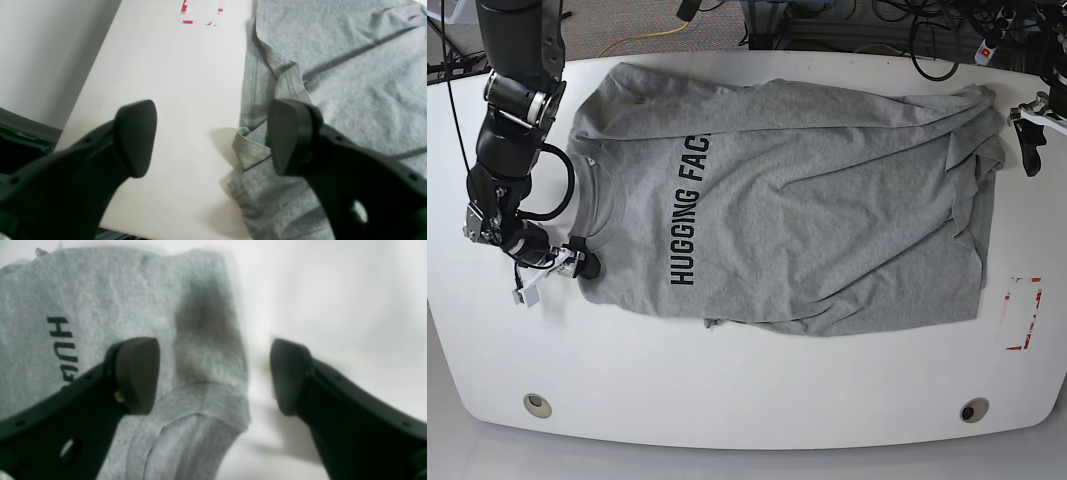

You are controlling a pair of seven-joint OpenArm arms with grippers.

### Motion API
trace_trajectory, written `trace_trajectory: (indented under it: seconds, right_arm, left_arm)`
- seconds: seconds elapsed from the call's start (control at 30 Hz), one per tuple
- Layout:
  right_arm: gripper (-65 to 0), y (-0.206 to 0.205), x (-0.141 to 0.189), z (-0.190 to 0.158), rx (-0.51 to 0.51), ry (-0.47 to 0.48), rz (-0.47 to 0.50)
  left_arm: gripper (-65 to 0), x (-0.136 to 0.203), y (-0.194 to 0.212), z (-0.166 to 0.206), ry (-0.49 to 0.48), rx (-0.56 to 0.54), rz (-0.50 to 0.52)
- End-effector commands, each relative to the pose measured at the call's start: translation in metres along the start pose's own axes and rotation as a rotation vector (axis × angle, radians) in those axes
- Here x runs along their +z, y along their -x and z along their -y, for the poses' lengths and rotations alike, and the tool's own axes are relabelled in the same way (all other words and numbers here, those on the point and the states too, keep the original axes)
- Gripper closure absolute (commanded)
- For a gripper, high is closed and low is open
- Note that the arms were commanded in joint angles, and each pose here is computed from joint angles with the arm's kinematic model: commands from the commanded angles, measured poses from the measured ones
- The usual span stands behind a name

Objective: Fold the T-shirt properly
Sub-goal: 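Release the shirt and move the right gripper to the shirt's side edge, then grasp the shirt's hem corners with the right and left grippers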

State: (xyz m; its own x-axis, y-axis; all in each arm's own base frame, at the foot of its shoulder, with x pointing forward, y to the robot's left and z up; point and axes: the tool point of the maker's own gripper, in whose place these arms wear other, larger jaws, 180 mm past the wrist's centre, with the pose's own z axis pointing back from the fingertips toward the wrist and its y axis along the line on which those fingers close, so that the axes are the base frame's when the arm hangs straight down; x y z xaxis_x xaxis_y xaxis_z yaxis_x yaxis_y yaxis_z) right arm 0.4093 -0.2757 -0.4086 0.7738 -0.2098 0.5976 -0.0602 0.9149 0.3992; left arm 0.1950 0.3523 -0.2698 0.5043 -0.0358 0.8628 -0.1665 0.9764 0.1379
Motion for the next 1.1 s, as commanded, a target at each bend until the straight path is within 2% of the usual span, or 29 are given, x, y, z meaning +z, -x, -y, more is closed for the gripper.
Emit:
trace_trajectory:
  seconds: [0.0,0.07,0.13,0.2,0.3,0.43,0.57,0.73,0.87,1.07]
  right_arm:
    - [-48.7,-0.018,-0.003,-0.013,0.024,-0.028,0.03]
    - [-48.7,-0.014,-0.012,-0.026,0.023,-0.052,0.023]
    - [-45.5,-0.013,-0.016,-0.033,0.018,-0.067,0.026]
    - [-39.5,-0.012,-0.02,-0.039,0.014,-0.08,0.031]
    - [-25.5,-0.017,-0.023,-0.044,0.014,-0.088,0.061]
    - [-9.8,-0.017,-0.023,-0.043,0.014,-0.087,0.063]
    - [-1.6,-0.019,-0.022,-0.043,0.016,-0.086,0.066]
    - [-0.2,-0.019,-0.022,-0.043,0.017,-0.086,0.065]
    - [0.0,-0.018,-0.023,-0.043,0.017,-0.087,0.063]
    - [0.0,-0.018,-0.024,-0.045,0.016,-0.09,0.063]
  left_arm:
    - [-48.5,0.002,-0.014,-0.002,-0.002,-0.015,0.049]
    - [-48.5,-0.001,-0.022,-0.002,-0.004,-0.01,0.074]
    - [-48.8,-0.003,-0.028,-0.002,-0.005,-0.012,0.09]
    - [-48.9,-0.003,-0.029,-0.002,-0.004,-0.013,0.093]
    - [-49.3,-0.009,-0.047,-0.006,-0.007,-0.035,0.124]
    - [-55.8,-0.031,-0.05,-0.023,-0.038,0.024,0.051]
    - [-60.4,-0.055,-0.049,-0.04,-0.105,0.097,-0.021]
    - [-62.9,-0.1,-0.047,-0.031,-0.06,0.176,-0.081]
    - [-62.9,-0.136,-0.036,-0.01,0.03,0.251,-0.14]
    - [-62.8,-0.174,-0.028,0.016,0.106,0.277,-0.143]
